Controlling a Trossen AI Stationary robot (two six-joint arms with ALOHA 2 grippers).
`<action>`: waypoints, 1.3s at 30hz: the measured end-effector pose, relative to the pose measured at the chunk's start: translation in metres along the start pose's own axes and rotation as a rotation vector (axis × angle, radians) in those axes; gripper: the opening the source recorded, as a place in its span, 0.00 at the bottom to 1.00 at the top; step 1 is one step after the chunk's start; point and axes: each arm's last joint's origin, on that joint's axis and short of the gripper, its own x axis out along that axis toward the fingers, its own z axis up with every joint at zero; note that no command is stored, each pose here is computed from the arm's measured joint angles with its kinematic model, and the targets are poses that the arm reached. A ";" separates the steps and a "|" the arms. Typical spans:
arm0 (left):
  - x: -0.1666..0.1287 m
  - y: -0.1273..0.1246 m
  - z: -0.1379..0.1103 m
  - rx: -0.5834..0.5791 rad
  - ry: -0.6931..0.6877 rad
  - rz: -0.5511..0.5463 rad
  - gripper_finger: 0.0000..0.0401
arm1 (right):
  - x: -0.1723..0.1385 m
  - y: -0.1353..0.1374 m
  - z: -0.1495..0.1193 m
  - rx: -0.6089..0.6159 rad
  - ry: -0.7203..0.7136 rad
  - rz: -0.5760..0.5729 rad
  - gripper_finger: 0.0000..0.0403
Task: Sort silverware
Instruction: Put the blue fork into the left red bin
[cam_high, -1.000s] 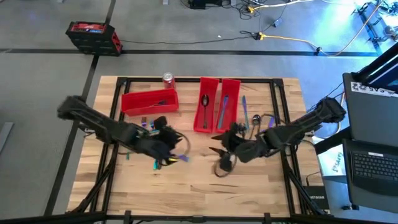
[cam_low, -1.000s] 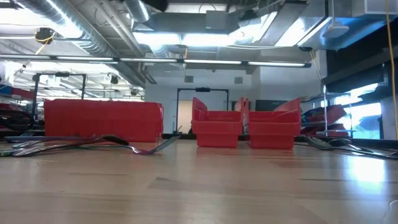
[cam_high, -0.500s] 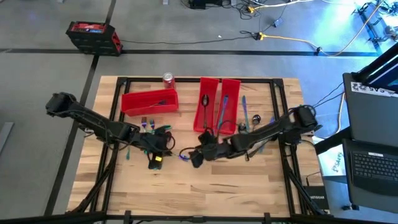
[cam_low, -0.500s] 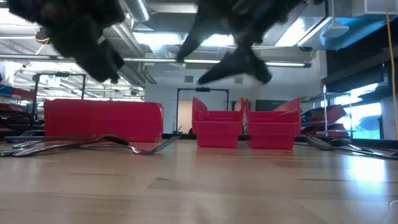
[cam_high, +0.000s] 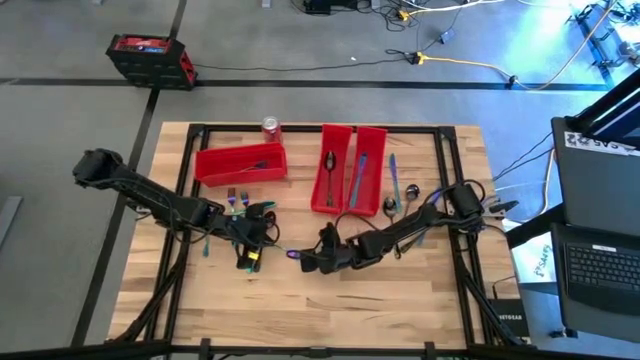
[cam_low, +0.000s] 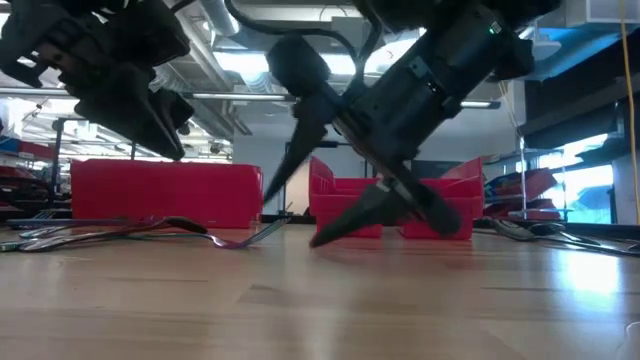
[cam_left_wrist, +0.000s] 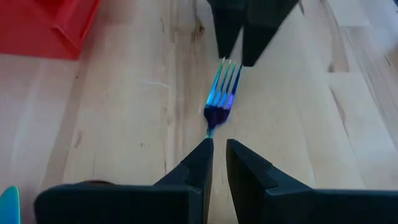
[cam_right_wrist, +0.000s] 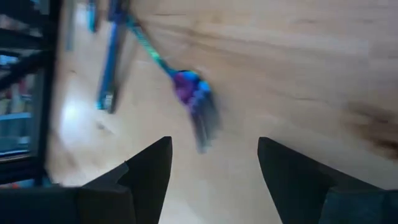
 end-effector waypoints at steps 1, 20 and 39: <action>0.000 0.000 0.000 -0.003 -0.002 0.005 0.08 | 0.000 0.000 0.000 0.001 -0.004 0.003 0.55; 0.000 0.002 0.001 -0.012 -0.020 0.086 0.08 | 0.001 -0.001 0.002 0.016 -0.031 -0.012 0.40; 0.000 0.003 0.001 -0.011 -0.024 0.111 0.08 | 0.016 -0.003 -0.003 0.092 -0.030 0.061 0.27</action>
